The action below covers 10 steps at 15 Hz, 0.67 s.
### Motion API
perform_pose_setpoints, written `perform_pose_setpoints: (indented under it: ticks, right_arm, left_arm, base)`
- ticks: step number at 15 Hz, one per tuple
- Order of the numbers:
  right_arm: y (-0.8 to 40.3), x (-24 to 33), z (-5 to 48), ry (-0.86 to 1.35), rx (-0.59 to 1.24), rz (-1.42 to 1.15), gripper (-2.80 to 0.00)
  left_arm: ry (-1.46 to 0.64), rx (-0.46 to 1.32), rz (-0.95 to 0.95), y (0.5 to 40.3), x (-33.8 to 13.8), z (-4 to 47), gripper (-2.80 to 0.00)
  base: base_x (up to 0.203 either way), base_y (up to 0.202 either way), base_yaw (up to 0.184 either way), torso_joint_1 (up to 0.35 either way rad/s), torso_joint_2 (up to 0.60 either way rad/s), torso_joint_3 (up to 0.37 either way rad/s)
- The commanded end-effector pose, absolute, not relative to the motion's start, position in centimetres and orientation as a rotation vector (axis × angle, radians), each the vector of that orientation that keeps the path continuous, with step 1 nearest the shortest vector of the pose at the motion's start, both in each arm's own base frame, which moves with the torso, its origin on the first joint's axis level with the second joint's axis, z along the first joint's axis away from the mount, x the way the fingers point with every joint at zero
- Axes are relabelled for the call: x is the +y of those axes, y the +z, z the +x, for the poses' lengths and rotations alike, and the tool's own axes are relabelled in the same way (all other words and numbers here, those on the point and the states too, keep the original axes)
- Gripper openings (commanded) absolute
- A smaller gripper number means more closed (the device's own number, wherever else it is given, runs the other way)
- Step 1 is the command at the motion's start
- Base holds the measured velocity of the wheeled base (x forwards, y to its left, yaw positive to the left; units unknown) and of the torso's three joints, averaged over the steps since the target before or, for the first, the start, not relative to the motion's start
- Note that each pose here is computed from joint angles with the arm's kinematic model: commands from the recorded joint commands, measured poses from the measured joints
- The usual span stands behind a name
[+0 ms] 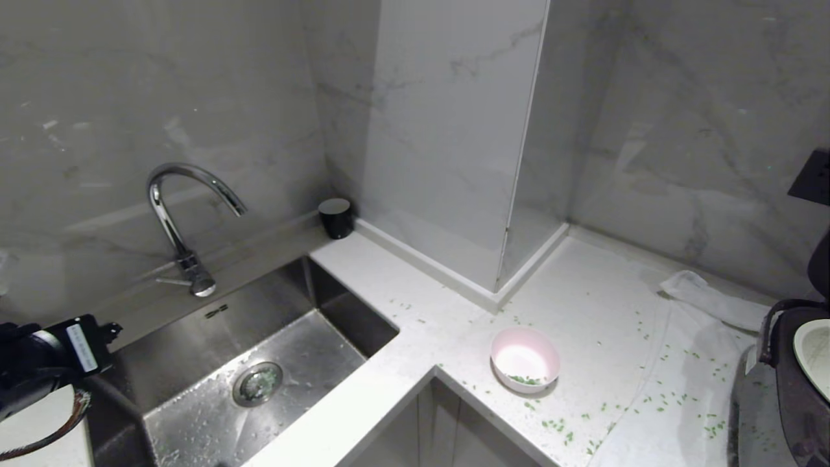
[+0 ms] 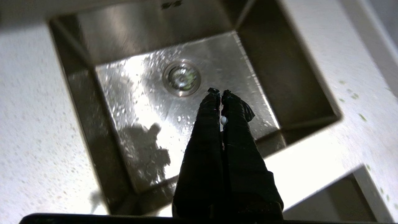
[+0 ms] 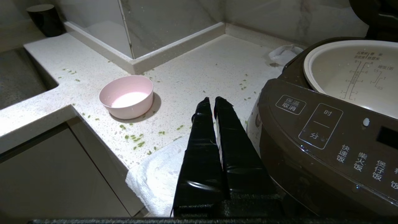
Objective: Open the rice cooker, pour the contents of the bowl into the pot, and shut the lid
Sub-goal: Turn on the tap
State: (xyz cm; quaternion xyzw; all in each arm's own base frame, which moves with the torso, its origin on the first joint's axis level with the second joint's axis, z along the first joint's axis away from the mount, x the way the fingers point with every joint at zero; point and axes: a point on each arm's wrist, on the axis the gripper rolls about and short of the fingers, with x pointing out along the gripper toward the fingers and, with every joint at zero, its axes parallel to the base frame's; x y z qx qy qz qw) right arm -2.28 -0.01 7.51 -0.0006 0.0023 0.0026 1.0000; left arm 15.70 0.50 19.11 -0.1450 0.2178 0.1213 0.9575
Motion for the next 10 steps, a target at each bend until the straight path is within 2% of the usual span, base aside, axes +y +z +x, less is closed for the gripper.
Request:
perform_pose_setpoints:
  ticks: [1, 6, 7, 8, 10]
  right_arm:
    - [7.4, 0.0, -2.3, 0.006, 0.006, -0.002, -2.80]
    - [7.5, 0.0, -2.3, 0.005, 0.005, -0.002, -2.80]
    - [7.5, 0.0, -2.3, 0.006, 0.006, -0.002, -2.80]
    - [7.5, 0.0, -2.3, 0.006, 0.006, -0.002, -2.80]
    - [7.5, 0.0, -2.3, 0.006, 0.005, -0.002, -2.80]
  left_arm:
    - [0.371, 0.629, -0.349, 15.6, 0.6, 21.9, -2.80]
    - [0.539, 0.670, -0.432, 12.8, 1.3, 28.3, -2.80]
    - [0.558, 0.668, -0.437, 12.4, 1.5, 29.5, -1.77]
    - [0.568, 0.658, -0.440, 12.1, 1.8, 30.7, 0.00]
    - [0.579, 0.642, -0.443, 11.7, 2.2, 32.6, 0.00]
  base:
    - [0.000, 0.000, 0.000, 0.000, 0.00, 0.000]
    - [0.000, 0.000, 0.000, 0.000, 0.00, 0.000]
    - [0.000, 0.000, 0.000, 0.000, 0.00, 0.000]
    - [0.000, 0.000, 0.000, 0.000, 0.00, 0.000]
    - [0.000, 0.000, 0.000, 0.000, 0.00, 0.000]
